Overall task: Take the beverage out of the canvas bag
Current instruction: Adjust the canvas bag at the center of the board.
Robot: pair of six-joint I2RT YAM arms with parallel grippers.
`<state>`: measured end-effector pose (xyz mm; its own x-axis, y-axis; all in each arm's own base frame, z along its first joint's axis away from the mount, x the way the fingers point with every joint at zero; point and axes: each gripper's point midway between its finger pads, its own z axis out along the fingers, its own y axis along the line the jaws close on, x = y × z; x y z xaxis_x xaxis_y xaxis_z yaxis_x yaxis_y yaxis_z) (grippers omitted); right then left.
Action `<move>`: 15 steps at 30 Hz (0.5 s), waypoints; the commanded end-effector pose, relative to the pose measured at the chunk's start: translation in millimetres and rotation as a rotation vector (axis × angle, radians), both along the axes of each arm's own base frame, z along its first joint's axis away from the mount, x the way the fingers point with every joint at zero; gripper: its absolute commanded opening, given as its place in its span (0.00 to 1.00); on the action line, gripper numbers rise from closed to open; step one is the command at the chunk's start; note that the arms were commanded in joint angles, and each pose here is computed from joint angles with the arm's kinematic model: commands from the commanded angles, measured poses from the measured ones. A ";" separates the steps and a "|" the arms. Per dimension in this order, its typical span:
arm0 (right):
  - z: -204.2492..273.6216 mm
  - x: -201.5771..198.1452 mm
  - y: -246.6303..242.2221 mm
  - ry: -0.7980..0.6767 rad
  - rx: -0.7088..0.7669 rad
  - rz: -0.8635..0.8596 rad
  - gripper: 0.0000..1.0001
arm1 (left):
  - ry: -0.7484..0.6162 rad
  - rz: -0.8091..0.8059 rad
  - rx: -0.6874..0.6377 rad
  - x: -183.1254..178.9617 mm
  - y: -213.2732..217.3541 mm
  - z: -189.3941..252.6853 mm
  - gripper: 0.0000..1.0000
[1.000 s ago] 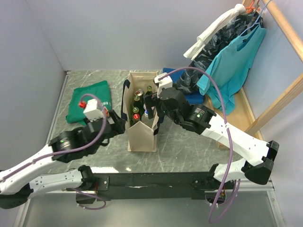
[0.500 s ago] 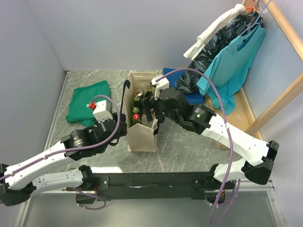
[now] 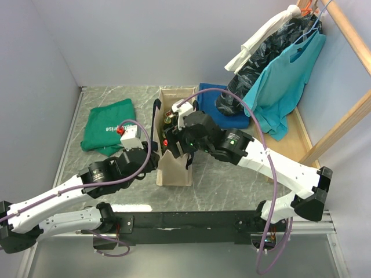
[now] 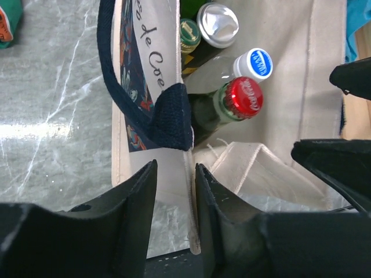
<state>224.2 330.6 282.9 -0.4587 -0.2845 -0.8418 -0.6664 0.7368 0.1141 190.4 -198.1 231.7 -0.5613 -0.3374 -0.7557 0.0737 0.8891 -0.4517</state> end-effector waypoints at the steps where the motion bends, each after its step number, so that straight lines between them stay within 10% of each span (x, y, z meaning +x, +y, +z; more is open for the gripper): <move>1: 25.3 -3.4 11.8 -0.023 0.057 0.026 0.79 | 0.045 -0.048 0.056 -11.9 5.6 -19.7 0.36; 15: 4.5 5.0 27.5 -0.002 -0.012 0.025 0.79 | 0.082 -0.061 0.069 -20.1 11.4 -45.8 0.30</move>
